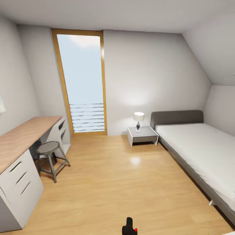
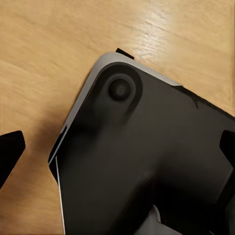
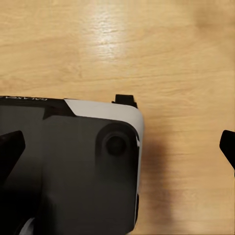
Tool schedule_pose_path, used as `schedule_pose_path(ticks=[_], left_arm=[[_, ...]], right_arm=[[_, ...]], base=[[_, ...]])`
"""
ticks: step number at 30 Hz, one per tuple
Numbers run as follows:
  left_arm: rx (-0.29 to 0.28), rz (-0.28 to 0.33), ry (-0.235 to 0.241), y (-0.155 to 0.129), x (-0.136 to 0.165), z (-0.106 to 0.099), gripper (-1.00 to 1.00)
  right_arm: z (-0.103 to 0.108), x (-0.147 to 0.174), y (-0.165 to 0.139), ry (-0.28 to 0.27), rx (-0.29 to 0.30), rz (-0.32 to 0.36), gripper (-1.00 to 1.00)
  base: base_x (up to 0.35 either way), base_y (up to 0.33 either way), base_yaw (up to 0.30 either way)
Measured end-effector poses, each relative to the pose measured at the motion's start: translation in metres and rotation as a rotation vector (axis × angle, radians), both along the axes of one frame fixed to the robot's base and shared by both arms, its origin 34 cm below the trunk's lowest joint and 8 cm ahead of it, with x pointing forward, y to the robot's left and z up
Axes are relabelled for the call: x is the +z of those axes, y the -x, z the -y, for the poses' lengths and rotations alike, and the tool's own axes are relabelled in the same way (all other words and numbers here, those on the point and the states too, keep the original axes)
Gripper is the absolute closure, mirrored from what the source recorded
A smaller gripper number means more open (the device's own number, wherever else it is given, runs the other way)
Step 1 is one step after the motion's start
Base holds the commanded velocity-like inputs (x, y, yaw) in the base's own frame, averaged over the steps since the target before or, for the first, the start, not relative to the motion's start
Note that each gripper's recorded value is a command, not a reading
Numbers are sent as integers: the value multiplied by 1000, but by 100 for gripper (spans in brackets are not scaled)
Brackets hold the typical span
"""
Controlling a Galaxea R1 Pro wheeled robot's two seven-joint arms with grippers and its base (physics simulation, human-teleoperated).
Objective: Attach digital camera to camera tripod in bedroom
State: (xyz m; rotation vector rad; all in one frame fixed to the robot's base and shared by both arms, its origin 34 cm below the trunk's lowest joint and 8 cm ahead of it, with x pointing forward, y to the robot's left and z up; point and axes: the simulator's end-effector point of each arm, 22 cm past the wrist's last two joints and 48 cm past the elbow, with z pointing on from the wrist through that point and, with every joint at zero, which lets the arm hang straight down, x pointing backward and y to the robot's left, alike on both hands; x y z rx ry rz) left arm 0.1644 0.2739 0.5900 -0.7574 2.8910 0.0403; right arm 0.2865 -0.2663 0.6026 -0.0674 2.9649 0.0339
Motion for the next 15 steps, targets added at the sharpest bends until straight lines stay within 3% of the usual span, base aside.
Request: schedule_pose_path(ticks=[15], left_arm=[[-1,-1,2,0,0,2,-100]], right_arm=[[2,0,1,2,-2,-4,-100]], base=[[299,221,-245]])
